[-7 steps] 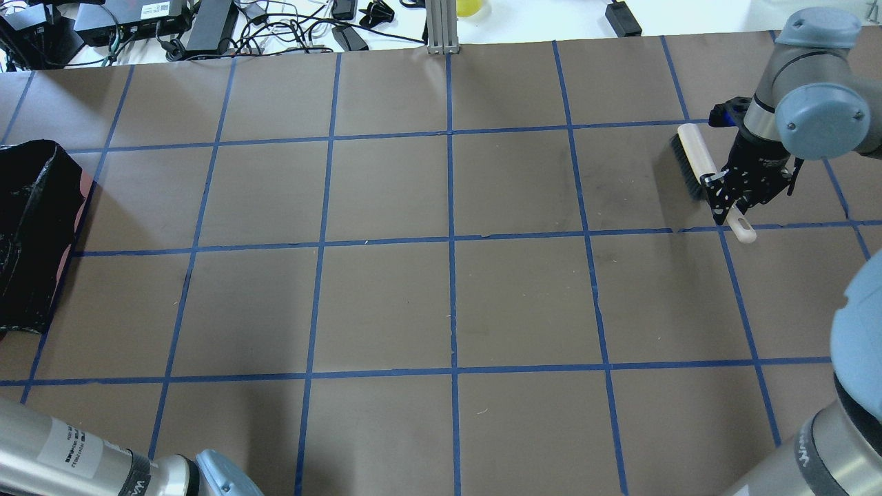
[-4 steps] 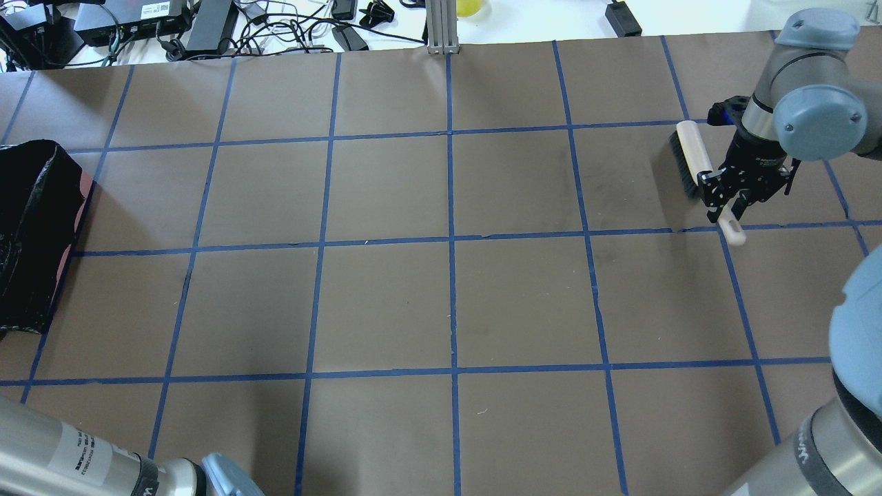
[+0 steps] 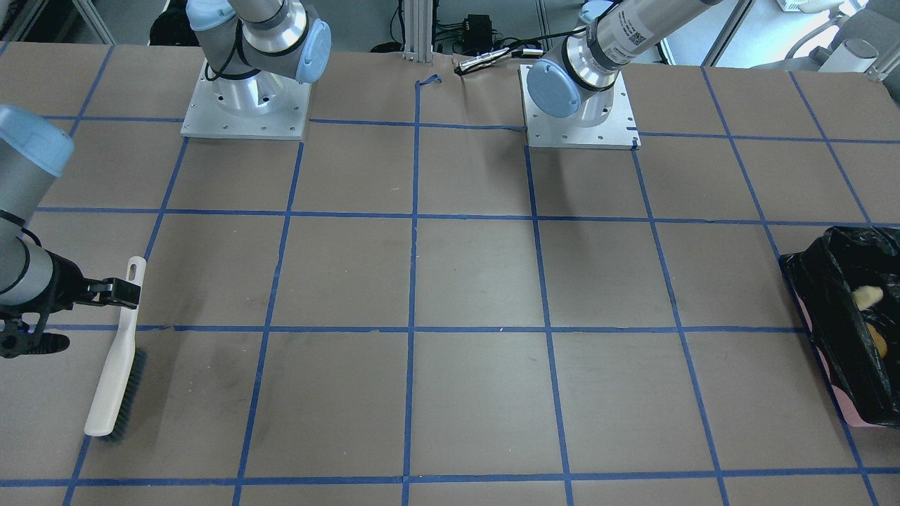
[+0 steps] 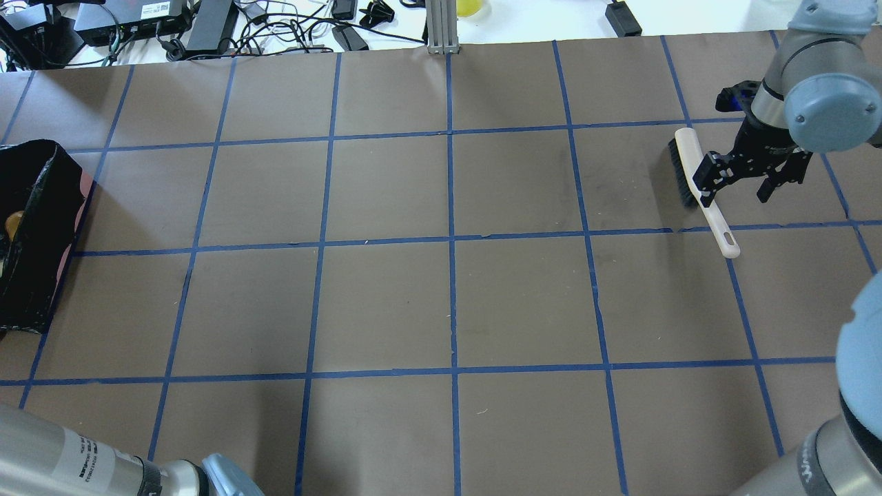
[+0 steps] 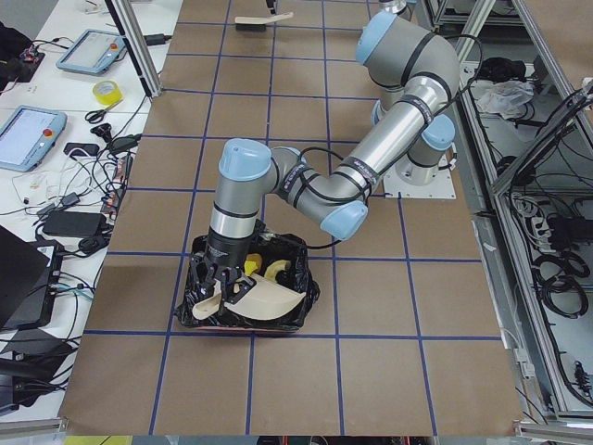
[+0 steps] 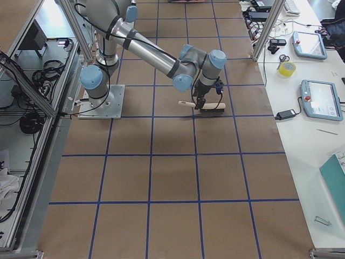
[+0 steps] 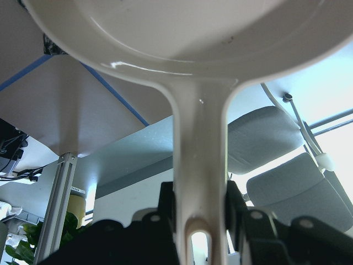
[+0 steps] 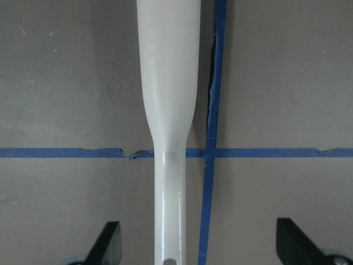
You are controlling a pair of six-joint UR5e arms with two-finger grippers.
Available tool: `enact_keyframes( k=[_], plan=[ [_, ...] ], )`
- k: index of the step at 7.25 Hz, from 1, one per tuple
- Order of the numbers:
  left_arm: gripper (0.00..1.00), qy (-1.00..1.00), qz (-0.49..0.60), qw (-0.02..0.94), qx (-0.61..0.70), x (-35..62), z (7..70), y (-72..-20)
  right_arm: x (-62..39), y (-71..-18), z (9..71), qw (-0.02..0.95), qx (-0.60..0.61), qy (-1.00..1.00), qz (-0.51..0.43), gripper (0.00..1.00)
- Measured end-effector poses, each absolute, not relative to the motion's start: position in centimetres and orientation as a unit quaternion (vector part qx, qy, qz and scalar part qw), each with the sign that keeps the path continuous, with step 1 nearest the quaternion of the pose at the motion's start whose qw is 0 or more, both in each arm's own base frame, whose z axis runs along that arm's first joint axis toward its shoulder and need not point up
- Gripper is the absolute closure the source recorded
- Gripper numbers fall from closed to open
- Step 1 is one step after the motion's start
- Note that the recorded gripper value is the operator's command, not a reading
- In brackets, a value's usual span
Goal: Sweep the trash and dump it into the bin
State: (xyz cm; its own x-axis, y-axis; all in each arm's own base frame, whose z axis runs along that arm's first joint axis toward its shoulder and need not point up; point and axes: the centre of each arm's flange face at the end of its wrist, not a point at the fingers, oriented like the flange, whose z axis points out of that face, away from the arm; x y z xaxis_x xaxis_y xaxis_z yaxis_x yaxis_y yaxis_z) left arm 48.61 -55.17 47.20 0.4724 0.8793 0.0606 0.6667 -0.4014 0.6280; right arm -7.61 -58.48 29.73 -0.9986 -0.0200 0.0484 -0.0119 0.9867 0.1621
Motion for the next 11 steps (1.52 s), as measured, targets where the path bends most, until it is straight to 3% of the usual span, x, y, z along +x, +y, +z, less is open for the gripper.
enact_keyframes(
  k=[4,8,11],
  plan=[
    [1.0,0.453,0.218,0.328,0.8,46.4,48.2,-54.6,-1.9,-52.2,44.4,0.027,-0.05,-0.998,-0.026,0.0],
    [1.0,0.429,0.239,0.383,0.783,43.3,47.3,-53.7,11.4,-50.3,47.0,0.027,0.001,-1.0,-0.009,0.0],
    [1.0,0.421,0.244,0.385,0.784,42.4,47.1,-53.0,13.6,-49.1,48.0,0.022,0.024,-0.999,0.0,0.0]
  ],
)
